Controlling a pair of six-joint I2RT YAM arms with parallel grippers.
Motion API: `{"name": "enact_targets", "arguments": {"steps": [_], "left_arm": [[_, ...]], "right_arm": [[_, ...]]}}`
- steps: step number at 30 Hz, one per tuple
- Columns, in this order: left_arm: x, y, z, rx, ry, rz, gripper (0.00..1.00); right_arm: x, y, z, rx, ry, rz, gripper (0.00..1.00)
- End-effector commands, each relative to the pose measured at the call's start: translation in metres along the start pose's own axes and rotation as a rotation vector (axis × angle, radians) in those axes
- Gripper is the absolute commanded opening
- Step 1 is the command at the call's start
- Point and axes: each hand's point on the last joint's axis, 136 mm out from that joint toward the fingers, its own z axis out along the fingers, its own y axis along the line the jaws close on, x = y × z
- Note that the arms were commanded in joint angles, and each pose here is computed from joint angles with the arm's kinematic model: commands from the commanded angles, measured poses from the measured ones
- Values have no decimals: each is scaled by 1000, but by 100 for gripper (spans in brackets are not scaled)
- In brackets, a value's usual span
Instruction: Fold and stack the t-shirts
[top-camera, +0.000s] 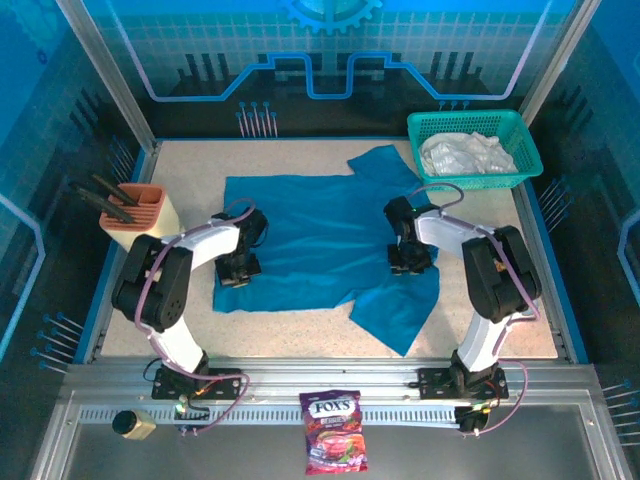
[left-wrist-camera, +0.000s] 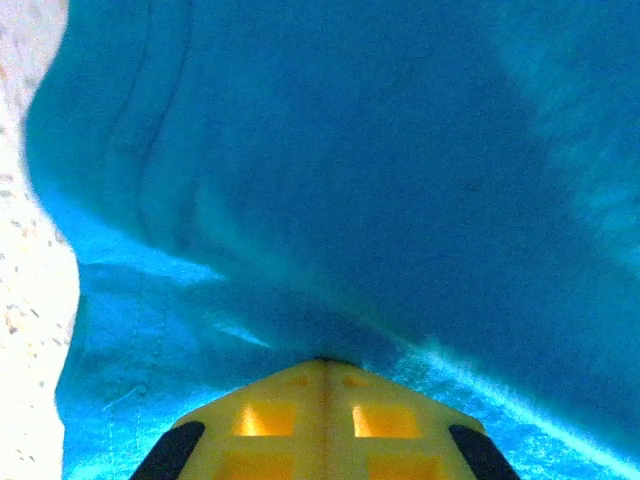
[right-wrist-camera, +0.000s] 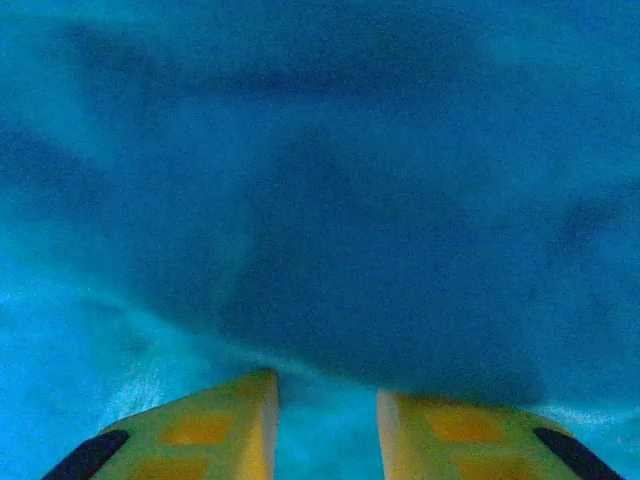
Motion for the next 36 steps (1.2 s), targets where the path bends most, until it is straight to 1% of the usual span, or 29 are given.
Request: {"name": "enact_targets", "arguments": {"steps": [1,3,7,14,18,20,25,28,30,33,36], "left_arm": [[-12,-2,8,-61,-15,-9,0],[-19,0,7,-98,-27,0,0],[-34,4,3,-168,-47,22,0],[-48,16,-5,-223,-67,16,0],[-50,27,-8,-248,-75,1,0],[-49,30,-7,-246,-74,-1,0],[-50,22,-11,-183,-88,-6,0],[-55,18,-29,-145,-120,-7,0],[-60,17,-49,-124,-154,-7,0],[-71,17,-88,-78,-229,-17,0],[-83,14,-122,-24,-296,-24,10]], "right_arm": [[-18,7,9,-1,-17,22,32],[-23,6,12,23,-18,21,31],[-34,5,13,8,-23,37,31],[-46,-8,6,4,-49,82,31],[-44,-15,6,0,-52,113,31],[-40,-16,7,-3,-48,124,31],[-29,-12,1,-37,-51,124,30],[-28,-12,-18,-43,-88,106,32],[-30,-11,-37,-59,-123,92,34],[-39,-7,-71,-87,-200,62,38],[-52,-3,-98,-113,-279,34,44]]}}
